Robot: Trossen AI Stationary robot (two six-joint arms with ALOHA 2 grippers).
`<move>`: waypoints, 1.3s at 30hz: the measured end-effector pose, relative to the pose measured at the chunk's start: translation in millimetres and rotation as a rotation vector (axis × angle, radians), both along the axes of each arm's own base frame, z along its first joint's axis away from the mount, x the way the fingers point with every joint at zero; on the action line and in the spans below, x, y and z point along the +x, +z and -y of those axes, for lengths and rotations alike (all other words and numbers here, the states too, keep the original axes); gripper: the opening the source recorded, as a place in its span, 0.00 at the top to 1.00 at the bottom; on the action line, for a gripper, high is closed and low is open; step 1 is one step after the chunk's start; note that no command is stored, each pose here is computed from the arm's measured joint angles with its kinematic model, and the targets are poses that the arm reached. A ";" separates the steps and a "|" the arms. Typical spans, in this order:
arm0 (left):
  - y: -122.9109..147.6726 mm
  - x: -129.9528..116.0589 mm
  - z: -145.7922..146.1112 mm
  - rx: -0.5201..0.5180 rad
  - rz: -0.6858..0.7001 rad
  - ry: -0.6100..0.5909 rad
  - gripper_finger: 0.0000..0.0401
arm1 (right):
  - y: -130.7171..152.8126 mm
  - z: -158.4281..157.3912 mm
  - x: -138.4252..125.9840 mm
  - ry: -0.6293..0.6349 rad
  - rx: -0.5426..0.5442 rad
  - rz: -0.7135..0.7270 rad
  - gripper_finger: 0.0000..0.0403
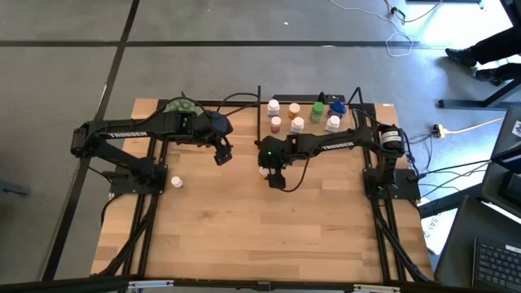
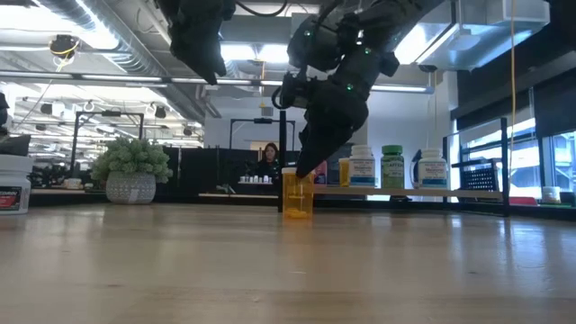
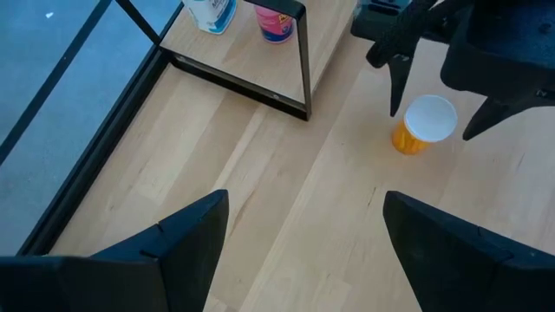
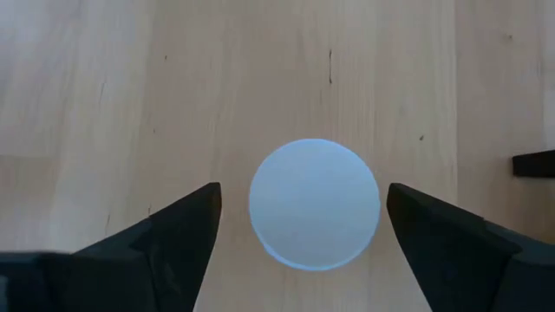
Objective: Pick and place medicine bottles onto shelf by color
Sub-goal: Put the orange medicine bottle on the shelf
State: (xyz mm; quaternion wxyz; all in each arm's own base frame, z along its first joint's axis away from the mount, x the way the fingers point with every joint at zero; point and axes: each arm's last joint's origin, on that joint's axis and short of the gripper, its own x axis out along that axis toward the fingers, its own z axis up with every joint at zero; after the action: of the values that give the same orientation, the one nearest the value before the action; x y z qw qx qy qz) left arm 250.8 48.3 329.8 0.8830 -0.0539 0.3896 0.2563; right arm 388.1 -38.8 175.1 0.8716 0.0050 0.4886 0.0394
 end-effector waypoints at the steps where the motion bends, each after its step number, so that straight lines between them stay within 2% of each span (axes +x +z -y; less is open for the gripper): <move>1: 0.0 0.0 0.0 0.000 0.000 0.000 0.25 | 0.0 0.0 0.0 -0.002 -0.003 -0.001 0.18; 8: 0.0 0.0 0.0 0.000 0.000 0.000 0.25 | -3.5 1.8 1.4 -0.012 0.005 -0.001 0.21; 26: 0.2 0.5 -0.1 0.001 0.005 0.000 0.25 | -10.0 2.7 4.7 -0.030 -0.016 -0.001 0.48; 31: 0.2 0.5 -0.1 0.001 0.005 0.000 0.25 | -9.9 3.1 3.9 -0.032 -0.007 -0.009 0.48; 35: 0.2 0.4 -0.1 0.000 0.005 0.000 0.25 | -8.1 1.5 2.1 -0.046 0.064 -0.020 0.48; 39: 0.2 0.4 -0.1 0.001 0.005 0.000 0.25 | 5.1 0.7 -4.3 -0.049 0.069 -0.020 0.48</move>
State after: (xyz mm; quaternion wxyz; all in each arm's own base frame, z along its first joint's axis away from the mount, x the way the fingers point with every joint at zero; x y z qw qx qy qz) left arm 251.3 48.3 330.0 0.8839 -0.0542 0.3875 0.2562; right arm 383.8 -39.5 180.2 0.8668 0.0477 0.4952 0.0347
